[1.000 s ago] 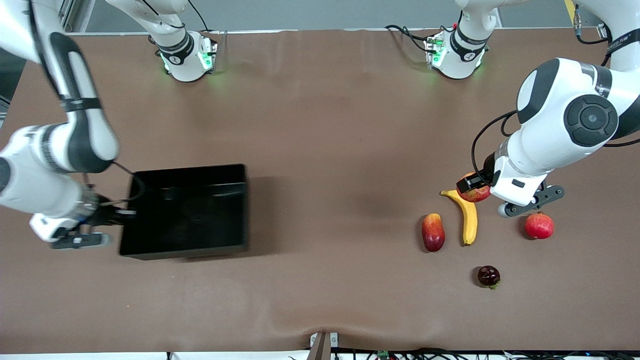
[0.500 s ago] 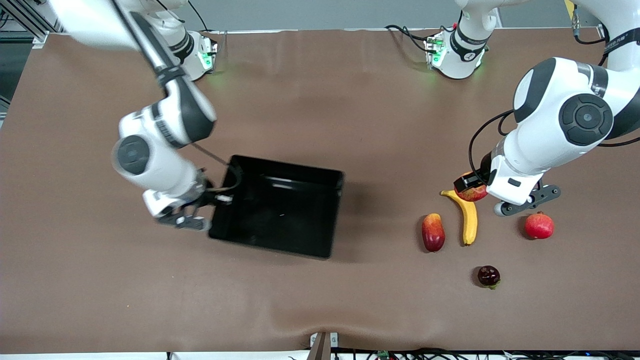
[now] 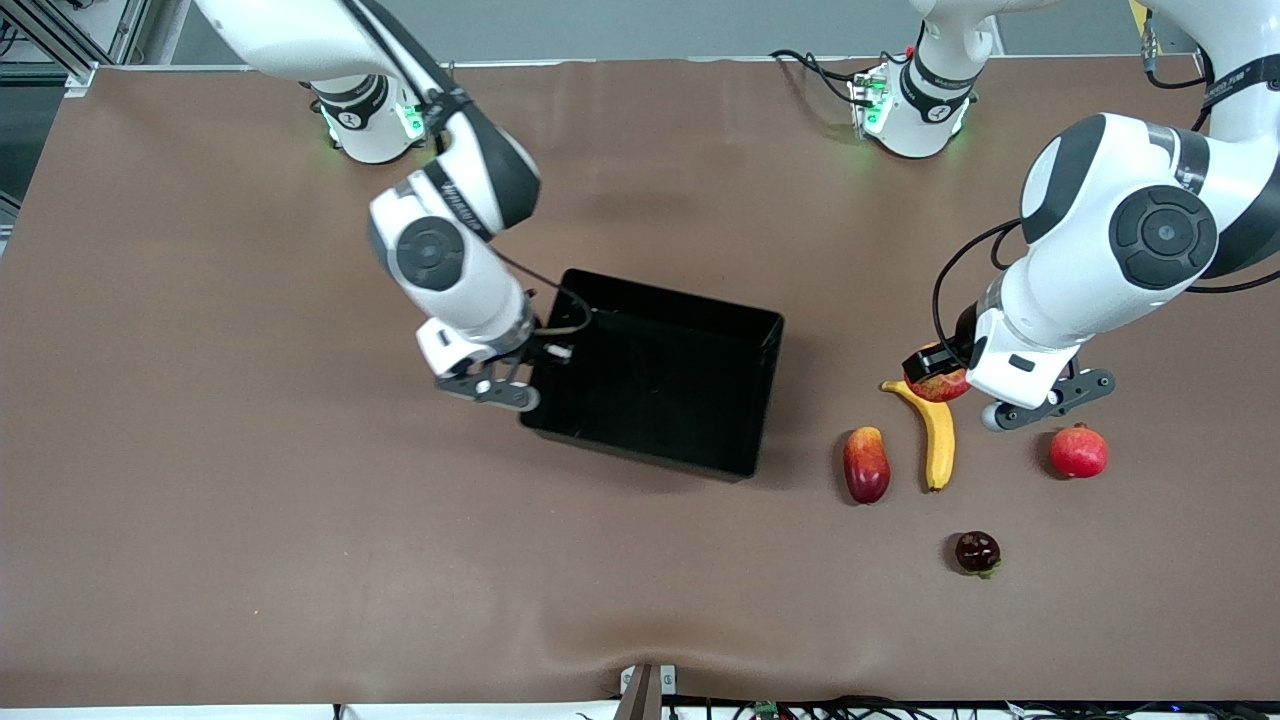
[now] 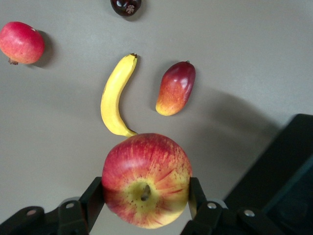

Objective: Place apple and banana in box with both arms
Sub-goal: 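Drag the black box toward the fruit with the right gripper, then carry the apple toward the box while the right gripper releases the box, then lower the apple into the box and open the left gripper, then move the left gripper to the yellow banana and grasp it, then lift the banana and carry it over the box with the left gripper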

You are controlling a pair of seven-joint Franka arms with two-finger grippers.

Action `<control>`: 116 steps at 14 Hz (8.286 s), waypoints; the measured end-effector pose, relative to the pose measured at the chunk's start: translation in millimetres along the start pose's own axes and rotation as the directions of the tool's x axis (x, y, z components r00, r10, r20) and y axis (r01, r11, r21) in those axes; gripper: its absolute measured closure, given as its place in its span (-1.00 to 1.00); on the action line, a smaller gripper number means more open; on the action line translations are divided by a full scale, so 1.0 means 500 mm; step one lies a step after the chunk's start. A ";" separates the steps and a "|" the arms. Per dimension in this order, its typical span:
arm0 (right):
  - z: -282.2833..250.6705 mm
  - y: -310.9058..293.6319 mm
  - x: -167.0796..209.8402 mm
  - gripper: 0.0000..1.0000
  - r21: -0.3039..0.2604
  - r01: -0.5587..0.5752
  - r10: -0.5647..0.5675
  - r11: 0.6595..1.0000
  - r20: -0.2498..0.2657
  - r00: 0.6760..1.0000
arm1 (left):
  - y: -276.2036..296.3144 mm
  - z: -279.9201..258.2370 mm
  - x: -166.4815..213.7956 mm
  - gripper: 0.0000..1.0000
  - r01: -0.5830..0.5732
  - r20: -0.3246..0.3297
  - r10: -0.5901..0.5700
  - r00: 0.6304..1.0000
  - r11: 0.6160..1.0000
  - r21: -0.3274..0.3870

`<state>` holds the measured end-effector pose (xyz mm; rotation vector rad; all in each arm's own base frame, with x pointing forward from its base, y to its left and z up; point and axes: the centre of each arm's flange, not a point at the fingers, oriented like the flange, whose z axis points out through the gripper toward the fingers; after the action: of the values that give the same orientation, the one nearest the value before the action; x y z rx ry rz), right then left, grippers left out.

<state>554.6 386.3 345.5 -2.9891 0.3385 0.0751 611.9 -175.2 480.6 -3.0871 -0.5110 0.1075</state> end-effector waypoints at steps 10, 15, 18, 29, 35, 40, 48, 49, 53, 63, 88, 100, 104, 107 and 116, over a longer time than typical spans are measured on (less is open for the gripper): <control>0.168 -0.041 -0.052 0.79 0.002 0.048 -0.048 0.999 0.027 0.998 | 0.021 -0.036 -0.011 -0.46 0.026 0.004 -0.026 1.000 0.999 -0.033; 0.183 -0.048 -0.059 -0.21 0.004 0.055 -0.055 0.998 0.028 0.998 | 0.072 -0.024 -0.033 -0.46 0.085 0.027 -0.084 0.996 0.995 -0.043; 0.143 -0.051 -0.041 -0.82 0.025 0.048 -0.048 0.999 -0.001 0.999 | 0.123 0.009 -0.045 -0.46 0.116 0.054 -0.114 0.992 0.992 -0.042; -0.040 0.253 0.199 -1.00 -0.031 0.118 -0.118 0.993 0.006 0.993 | 0.365 0.218 -0.150 -0.46 0.218 0.109 -0.211 0.971 0.975 -0.054; -0.138 0.363 0.241 -1.00 -0.045 0.152 -0.152 0.987 0.002 0.988 | 0.366 0.430 -0.227 -0.46 0.174 0.114 -0.192 0.975 0.973 0.150; -0.202 0.470 0.273 -1.00 -0.053 0.198 -0.198 0.979 0.006 0.980 | 0.353 0.531 -0.263 -0.46 0.171 0.146 -0.200 0.969 0.968 0.186; -0.226 0.601 0.309 -1.00 -0.052 0.263 -0.261 0.963 0.033 0.965 | 0.359 0.545 -0.266 -0.53 0.168 0.142 -0.196 0.970 0.967 0.191; -0.239 0.622 0.312 -1.00 -0.053 0.264 -0.263 0.963 0.031 0.964 | 0.361 0.539 -0.259 -0.67 0.171 0.132 -0.197 0.972 0.968 0.183; -0.316 0.683 0.304 -1.00 -0.064 0.262 -0.262 0.963 0.013 0.965 | 0.369 0.385 -0.181 -1.00 0.226 0.061 -0.233 0.971 0.969 0.099; -0.597 0.720 0.172 -1.00 -0.119 0.220 -0.222 0.968 0.000 0.975 | -0.085 0.236 0.115 -1.00 0.241 0.059 -0.248 0.967 0.964 0.113; -0.711 0.723 0.086 -1.00 -0.112 0.151 -0.147 0.982 0.048 0.988 | -0.045 0.280 -0.002 0.18 0.046 -0.001 -0.046 0.999 0.996 0.071; -0.714 0.715 0.085 -1.00 -0.103 0.159 -0.156 0.982 0.044 0.987 | 0.448 0.328 -0.318 0.18 0.232 0.064 -0.231 0.971 0.973 -0.018; -0.716 0.713 0.085 -1.00 -0.094 0.161 -0.157 0.983 0.042 0.987 | 0.520 0.463 -0.381 0.18 0.252 0.028 -0.253 0.967 0.967 0.032; -0.717 0.714 0.085 -1.00 -0.094 0.159 -0.156 0.983 0.041 0.987 | 0.540 0.523 -0.398 0.18 0.243 0.042 -0.243 0.969 0.970 0.010; -0.718 0.717 0.085 -1.00 -0.093 0.157 -0.154 0.983 0.040 0.987 | 0.538 0.572 -0.339 -0.44 0.249 -0.001 -0.249 0.969 0.968 -0.025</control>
<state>527.6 -18.6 653.1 -3.0927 0.1000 0.1276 518.5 -484.5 200.5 -3.0130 -0.8996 0.0927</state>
